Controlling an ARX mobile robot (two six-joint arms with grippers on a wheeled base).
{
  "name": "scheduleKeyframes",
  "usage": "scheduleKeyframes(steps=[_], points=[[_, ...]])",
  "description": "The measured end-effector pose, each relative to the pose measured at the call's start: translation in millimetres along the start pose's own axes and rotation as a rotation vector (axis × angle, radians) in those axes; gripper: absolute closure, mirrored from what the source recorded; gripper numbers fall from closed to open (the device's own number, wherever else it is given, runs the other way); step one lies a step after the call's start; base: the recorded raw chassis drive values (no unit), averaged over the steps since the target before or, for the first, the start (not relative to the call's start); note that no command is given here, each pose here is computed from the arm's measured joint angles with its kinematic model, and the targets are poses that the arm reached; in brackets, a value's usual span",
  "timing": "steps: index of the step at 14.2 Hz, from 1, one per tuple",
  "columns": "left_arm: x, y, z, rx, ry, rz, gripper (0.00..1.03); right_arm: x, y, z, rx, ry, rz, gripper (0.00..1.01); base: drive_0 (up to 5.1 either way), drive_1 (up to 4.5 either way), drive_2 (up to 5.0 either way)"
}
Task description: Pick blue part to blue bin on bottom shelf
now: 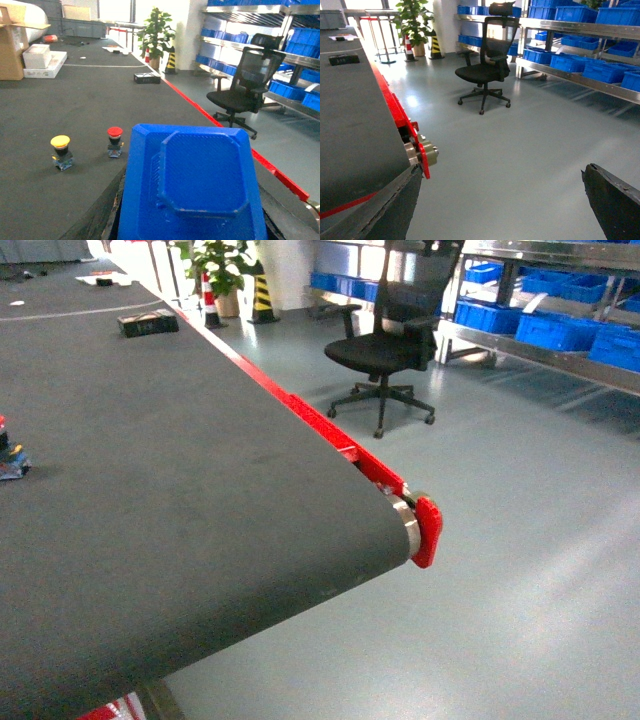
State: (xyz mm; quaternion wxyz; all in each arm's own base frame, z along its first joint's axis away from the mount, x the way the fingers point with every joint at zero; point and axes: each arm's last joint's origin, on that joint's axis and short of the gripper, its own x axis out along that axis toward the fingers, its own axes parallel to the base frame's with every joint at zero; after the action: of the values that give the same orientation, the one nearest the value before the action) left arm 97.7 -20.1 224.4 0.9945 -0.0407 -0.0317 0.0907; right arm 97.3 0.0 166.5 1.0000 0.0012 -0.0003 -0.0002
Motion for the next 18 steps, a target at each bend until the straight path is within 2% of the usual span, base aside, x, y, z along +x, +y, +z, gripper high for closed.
scheduleKeyframes(steps=[18], points=[[0.0, 0.0, 0.0, 0.0, 0.0, 0.0, 0.59, 0.0, 0.0, 0.0, 0.0, 0.0, 0.0, 0.03, -1.6, -1.6, -1.6]])
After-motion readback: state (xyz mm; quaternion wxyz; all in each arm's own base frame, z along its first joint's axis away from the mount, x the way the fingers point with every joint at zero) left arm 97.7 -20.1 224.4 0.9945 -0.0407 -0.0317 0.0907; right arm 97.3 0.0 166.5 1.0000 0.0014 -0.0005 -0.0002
